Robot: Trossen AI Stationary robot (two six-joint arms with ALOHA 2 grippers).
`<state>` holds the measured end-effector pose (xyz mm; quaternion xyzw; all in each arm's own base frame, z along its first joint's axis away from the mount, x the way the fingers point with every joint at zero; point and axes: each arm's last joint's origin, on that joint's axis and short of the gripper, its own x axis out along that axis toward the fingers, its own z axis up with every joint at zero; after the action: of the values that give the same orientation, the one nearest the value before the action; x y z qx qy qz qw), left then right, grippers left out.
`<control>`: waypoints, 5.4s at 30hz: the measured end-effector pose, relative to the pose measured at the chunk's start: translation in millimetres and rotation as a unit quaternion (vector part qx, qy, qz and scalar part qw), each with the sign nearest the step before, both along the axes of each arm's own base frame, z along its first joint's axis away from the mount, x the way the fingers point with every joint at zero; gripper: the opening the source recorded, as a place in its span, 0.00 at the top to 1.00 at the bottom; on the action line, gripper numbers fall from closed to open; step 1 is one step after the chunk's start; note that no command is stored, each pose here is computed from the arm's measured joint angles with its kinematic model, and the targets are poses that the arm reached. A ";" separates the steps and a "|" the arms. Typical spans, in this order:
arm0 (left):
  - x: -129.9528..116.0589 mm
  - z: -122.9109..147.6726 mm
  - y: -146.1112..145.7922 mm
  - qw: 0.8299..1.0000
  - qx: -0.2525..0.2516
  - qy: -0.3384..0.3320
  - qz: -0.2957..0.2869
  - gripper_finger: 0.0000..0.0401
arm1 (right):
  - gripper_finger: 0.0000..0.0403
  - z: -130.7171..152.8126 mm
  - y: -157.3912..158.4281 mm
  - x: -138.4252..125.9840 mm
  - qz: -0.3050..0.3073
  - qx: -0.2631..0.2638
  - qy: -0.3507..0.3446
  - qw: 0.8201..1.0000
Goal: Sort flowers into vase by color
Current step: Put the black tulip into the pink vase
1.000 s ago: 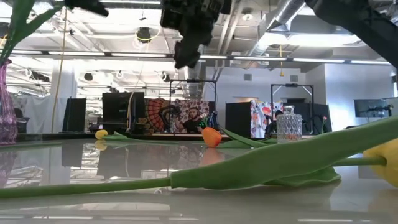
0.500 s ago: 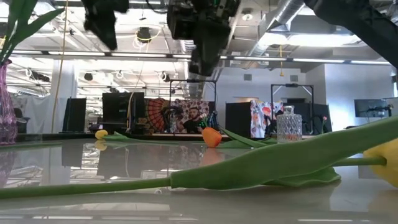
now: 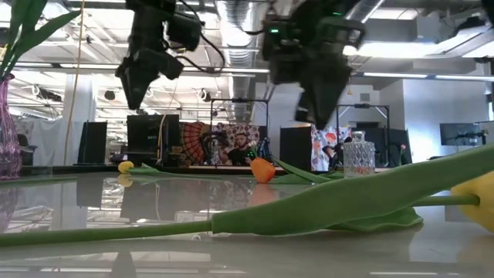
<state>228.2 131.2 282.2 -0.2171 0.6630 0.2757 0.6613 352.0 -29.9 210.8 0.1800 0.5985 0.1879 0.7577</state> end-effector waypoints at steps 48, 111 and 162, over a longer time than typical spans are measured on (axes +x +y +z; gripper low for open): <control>-9.4 -145.5 -70.9 0.977 -0.106 0.127 0.132 0.65 | 0.73 -60.1 72.0 -102.9 0.140 -0.046 -0.089 0.985; 100.3 101.3 -14.6 0.923 0.017 -0.384 -0.018 1.00 | 0.73 29.6 68.6 -40.0 0.285 -0.375 -0.317 0.823; 70.0 113.9 -14.9 0.939 0.070 -0.327 -0.081 0.80 | 0.94 2.2 54.8 23.4 0.399 -0.677 -0.285 0.549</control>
<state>298.1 116.3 396.1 -0.1936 0.4046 0.1806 0.8754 375.4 24.9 212.9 -0.7061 0.3119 0.0514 0.6336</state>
